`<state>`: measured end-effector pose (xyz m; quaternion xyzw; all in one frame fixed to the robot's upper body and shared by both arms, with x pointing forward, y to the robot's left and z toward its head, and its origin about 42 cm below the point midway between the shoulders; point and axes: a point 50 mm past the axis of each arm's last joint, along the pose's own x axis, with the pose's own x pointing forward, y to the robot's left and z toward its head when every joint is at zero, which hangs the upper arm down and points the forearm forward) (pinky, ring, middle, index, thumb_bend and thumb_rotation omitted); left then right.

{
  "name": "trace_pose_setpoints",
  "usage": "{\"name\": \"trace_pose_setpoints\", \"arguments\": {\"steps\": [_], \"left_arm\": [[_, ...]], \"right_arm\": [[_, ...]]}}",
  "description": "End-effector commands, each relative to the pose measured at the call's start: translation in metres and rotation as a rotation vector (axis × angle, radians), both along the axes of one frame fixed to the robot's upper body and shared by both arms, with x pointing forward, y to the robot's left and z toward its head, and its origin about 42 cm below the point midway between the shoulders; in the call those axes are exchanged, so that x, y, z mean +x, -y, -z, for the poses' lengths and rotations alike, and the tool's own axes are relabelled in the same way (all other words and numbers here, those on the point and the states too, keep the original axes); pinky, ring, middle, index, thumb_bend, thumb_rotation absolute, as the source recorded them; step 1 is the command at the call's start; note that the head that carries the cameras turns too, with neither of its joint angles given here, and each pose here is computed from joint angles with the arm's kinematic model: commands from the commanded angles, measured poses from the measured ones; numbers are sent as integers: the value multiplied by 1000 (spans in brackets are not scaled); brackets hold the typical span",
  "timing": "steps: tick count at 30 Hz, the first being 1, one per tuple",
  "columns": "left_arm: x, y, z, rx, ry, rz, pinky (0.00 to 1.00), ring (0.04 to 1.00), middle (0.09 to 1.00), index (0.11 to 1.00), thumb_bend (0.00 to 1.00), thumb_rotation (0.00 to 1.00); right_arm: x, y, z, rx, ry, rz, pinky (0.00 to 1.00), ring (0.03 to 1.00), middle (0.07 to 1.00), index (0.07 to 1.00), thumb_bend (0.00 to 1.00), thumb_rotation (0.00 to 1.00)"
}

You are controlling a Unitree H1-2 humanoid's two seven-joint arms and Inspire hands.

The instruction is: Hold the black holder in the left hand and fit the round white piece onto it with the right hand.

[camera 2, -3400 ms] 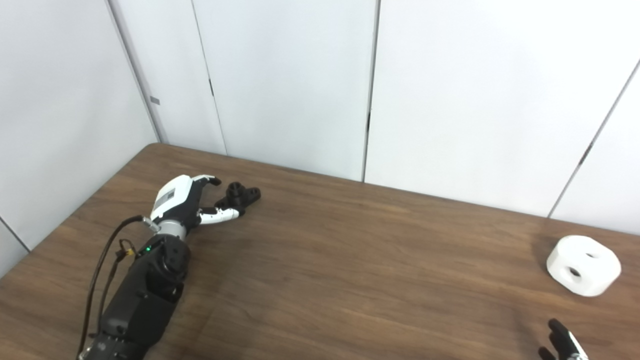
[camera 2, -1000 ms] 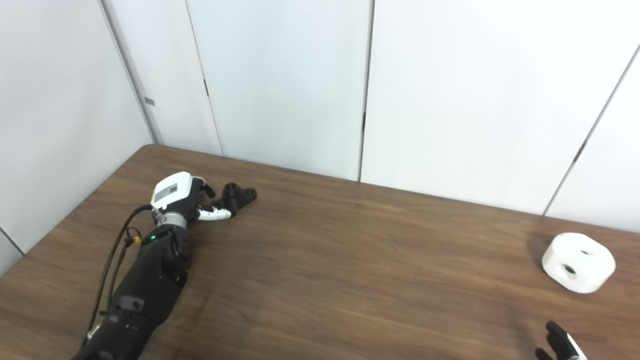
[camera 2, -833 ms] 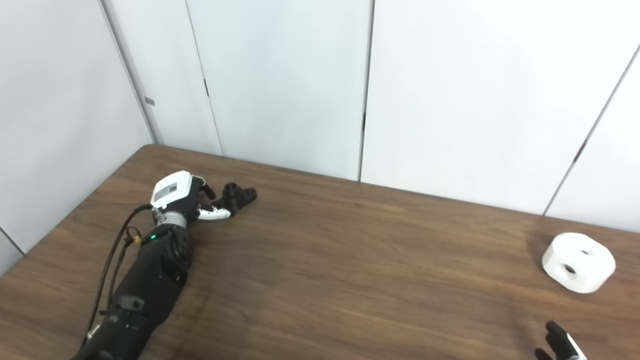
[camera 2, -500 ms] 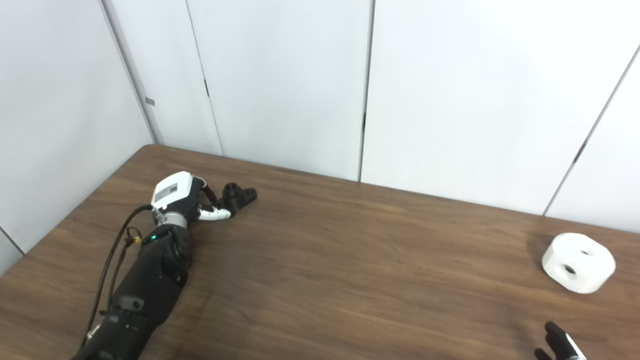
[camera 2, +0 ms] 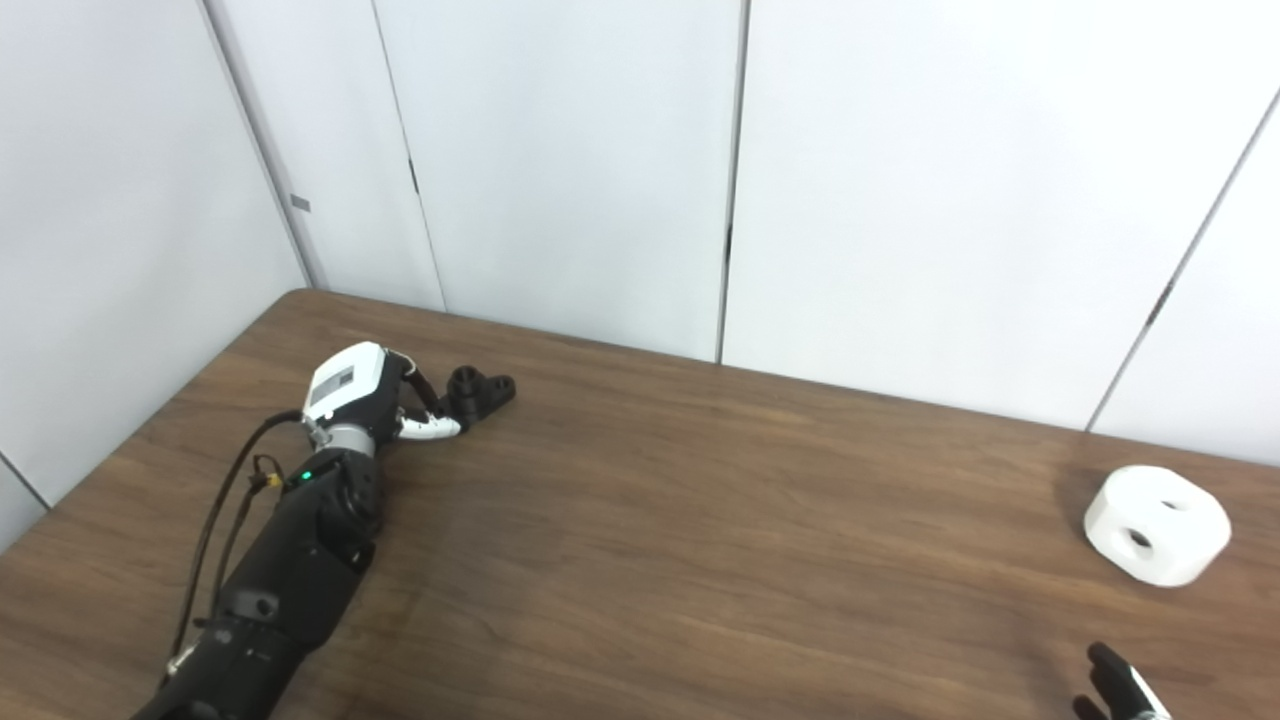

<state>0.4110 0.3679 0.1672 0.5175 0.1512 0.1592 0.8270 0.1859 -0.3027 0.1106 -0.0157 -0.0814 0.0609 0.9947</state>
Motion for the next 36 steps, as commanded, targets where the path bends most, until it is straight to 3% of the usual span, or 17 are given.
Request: {"name": "trace_pose_setpoints", "arguments": {"steps": [1, 10, 16, 19, 29, 36], "left_arm": [[1, 2, -1, -13, -2, 40, 799, 887, 813, 485, 518, 51], [0, 0, 1, 10, -3, 73, 900, 908, 826, 487, 515, 51], [-8, -1, 3, -13, 41, 132, 955, 916, 827, 489, 514, 49], [-14, -1, 3, -6, 25, 172, 989, 943, 851, 490, 512, 54], [-44, 15, 1, -1, 26, 262, 1000, 955, 865, 489, 512, 56], [-72, 36, 6, 15, 91, 355, 1000, 935, 849, 488, 515, 52]], "right_arm": [[-22, -2, 38, 37, -143, 24, 973, 991, 959, 898, 777, 988], [-20, -5, 39, 40, -142, 28, 982, 989, 953, 895, 776, 983], [-21, -8, 38, 40, -145, 35, 978, 984, 946, 890, 767, 986], [-21, -9, 38, 40, -146, 39, 970, 978, 944, 890, 765, 985], [-21, -11, 38, 34, -142, 29, 1000, 990, 957, 903, 765, 993], [-20, -12, 37, 37, -141, 20, 1000, 997, 960, 906, 759, 994]]}}
